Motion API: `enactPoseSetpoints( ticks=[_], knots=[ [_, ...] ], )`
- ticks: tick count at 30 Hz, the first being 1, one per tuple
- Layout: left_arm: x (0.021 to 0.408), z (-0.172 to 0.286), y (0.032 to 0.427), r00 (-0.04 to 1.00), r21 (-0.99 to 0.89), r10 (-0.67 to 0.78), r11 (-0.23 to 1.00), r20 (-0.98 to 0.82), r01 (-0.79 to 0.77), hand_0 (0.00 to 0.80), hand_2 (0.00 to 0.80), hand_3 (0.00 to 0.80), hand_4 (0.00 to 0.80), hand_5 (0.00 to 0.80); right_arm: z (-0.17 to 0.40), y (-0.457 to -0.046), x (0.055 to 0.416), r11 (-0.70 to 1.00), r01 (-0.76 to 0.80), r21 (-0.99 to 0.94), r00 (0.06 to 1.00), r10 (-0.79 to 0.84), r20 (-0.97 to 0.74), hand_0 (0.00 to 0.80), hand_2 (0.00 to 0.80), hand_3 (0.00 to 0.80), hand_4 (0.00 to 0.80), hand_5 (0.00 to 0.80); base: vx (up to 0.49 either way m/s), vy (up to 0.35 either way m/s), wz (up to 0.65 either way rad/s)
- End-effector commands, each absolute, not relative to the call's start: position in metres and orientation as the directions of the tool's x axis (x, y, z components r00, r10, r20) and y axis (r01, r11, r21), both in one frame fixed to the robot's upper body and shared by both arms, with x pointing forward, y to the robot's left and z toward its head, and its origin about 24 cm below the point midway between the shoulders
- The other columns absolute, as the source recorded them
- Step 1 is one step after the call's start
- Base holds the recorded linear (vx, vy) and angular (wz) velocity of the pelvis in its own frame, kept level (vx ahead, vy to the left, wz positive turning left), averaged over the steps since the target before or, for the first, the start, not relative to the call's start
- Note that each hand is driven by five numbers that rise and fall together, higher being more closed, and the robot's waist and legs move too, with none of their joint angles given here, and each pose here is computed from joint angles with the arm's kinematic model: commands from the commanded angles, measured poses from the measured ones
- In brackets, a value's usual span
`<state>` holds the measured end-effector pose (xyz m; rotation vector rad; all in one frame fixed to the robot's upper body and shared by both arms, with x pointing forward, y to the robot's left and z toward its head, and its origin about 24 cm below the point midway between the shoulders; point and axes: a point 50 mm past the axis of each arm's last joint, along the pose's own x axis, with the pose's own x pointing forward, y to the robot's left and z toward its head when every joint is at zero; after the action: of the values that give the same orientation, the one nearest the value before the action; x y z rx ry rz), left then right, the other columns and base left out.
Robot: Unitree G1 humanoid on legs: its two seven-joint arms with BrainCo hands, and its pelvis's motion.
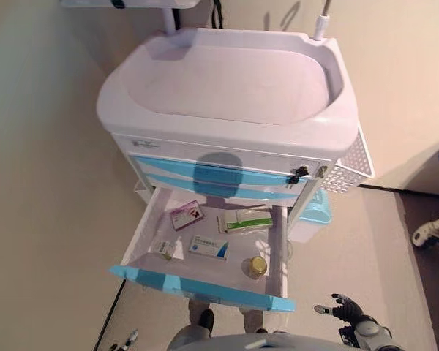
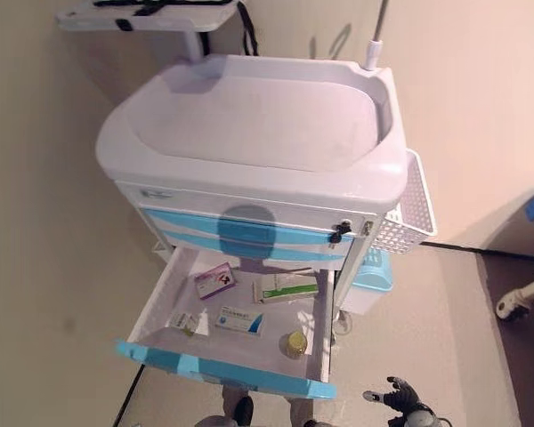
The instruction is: Open the drawer and pick up the medicine
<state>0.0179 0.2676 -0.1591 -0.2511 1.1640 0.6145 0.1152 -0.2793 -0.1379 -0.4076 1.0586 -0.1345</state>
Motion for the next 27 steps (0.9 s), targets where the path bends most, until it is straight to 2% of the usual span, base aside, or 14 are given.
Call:
enactPoseSetpoints(
  ticks=[1, 4, 5, 6, 8, 10, 13, 15, 17, 19, 20, 21, 22, 27],
  knots=[
    [0.028, -0.153, 0.282, 0.287, 0.262, 0.352, 0.914, -0.891, -0.309, 0.000, 0.000, 0.000, 0.000, 0.000, -0.128, -0.280, 0.139, 0.912, -0.052, -0.407, 0.577, -0.305, -0.758, 0.000, 0.000, 0.000, 0.000, 0.000, 0.030, 0.014, -0.42],
    [0.032, -0.154, 0.282, 0.281, 0.304, 0.343, 0.937, -0.896, -0.174, 0.000, 0.000, 0.000, 0.000, 0.000, -0.124, -0.280, 0.146, 0.904, -0.060, -0.423, 0.600, -0.307, -0.739, 0.000, 0.000, 0.000, 0.000, 0.000, 0.009, 0.011, -0.52],
    [0.034, -0.154, 0.282, 0.281, 0.321, 0.347, 0.937, -0.895, -0.136, 0.000, 0.000, 0.000, 0.000, 0.000, -0.118, -0.281, 0.154, 0.897, -0.067, -0.438, 0.632, -0.302, -0.714, 0.000, 0.000, 0.000, 0.000, 0.000, -0.008, 0.020, -0.41],
    [0.042, -0.154, 0.281, 0.293, 0.334, 0.351, 0.936, -0.890, -0.107, 0.000, 0.000, 0.000, 0.000, 0.000, -0.101, -0.282, 0.173, 0.886, -0.049, -0.460, 0.722, -0.287, -0.630, 0.000, 0.000, 0.000, 0.000, 0.000, -0.011, 0.016, -0.18],
    [0.042, -0.154, 0.281, 0.293, 0.334, 0.351, 0.936, -0.890, -0.107, 0.000, 0.000, 0.000, 0.000, 0.000, -0.101, -0.282, 0.173, 0.886, -0.049, -0.460, 0.722, -0.287, -0.630, 0.000, 0.000, 0.000, 0.000, 0.000, -0.004, 0.010, -0.45],
    [0.054, -0.155, 0.274, 0.317, 0.340, 0.334, 0.940, -0.888, -0.039, 0.000, 0.000, 0.000, 0.000, 0.000, -0.056, -0.285, 0.195, 0.906, 0.031, -0.421, 0.872, -0.230, -0.433, 0.000, 0.000, 0.000, 0.000, 0.000, 0.004, 0.037, -0.85],
    [0.059, -0.155, 0.273, 0.331, 0.340, 0.329, 0.940, -0.884, -0.027, 0.000, 0.000, 0.000, 0.000, 0.000, -0.036, -0.282, 0.202, 0.919, 0.047, -0.392, 0.919, -0.194, -0.344, 0.000, 0.000, 0.000, 0.000, 0.000, -0.009, 0.027, -0.36],
    [0.067, -0.153, 0.273, 0.356, 0.342, 0.323, 0.940, -0.877, -0.012, 0.000, 0.000, 0.000, 0.000, 0.000, 0.006, -0.263, 0.217, 0.969, -0.023, -0.247, 0.986, -0.020, -0.168, 0.000, 0.000, 0.000, 0.000, 0.000, -0.030, 0.029, -0.32],
    [0.068, -0.153, 0.272, 0.361, 0.339, 0.320, 0.941, -0.876, -0.011, 0.000, 0.000, 0.000, 0.000, 0.000, 0.017, -0.260, 0.217, 0.979, -0.047, -0.200, 0.993, 0.024, -0.116, 0.000, 0.000, 0.000, 0.000, 0.000, -0.021, 0.019, -0.14],
    [0.067, -0.154, 0.272, 0.354, 0.331, 0.308, 0.944, -0.883, 0.007, 0.000, 0.000, 0.000, 0.000, 0.000, 0.052, -0.242, 0.223, 0.966, -0.174, -0.191, 0.984, 0.179, 0.013, 0.000, 0.000, 0.000, 0.000, 0.000, -0.029, 0.026, -0.22],
    [0.067, -0.154, 0.272, 0.354, 0.331, 0.307, 0.944, -0.883, 0.007, 0.000, 0.000, 0.000, 0.000, 0.000, 0.052, -0.242, 0.223, 0.966, -0.174, -0.191, 0.984, 0.179, 0.013, 0.000, 0.000, 0.000, 0.000, 0.000, -0.009, 0.033, -0.06],
    [0.063, -0.154, 0.273, 0.342, 0.332, 0.304, 0.943, -0.889, 0.024, 0.000, 0.000, 0.000, 0.000, 0.000, 0.072, -0.234, 0.227, 0.948, -0.244, -0.207, 0.962, 0.264, 0.076, 0.000, 0.000, 0.000, 0.000, 0.000, 0.000, 0.000, 0.00],
    [0.063, -0.154, 0.273, 0.342, 0.332, 0.304, 0.943, -0.889, 0.024, 0.000, 0.000, 0.000, 0.000, 0.000, 0.072, -0.234, 0.227, 0.948, -0.244, -0.207, 0.962, 0.264, 0.076, 0.000, 0.000, 0.000, 0.000, 0.000, 0.000, 0.000, 0.00],
    [0.051, -0.155, 0.276, 0.304, 0.326, 0.299, 0.944, -0.905, 0.043, 0.000, 0.000, 0.000, 0.000, 0.000, 0.101, -0.210, 0.232, 0.857, -0.420, -0.300, 0.876, 0.469, 0.112, 0.000, 0.000, 0.000, 0.000, 0.000, 0.000, 0.000, 0.00]
  ],
)
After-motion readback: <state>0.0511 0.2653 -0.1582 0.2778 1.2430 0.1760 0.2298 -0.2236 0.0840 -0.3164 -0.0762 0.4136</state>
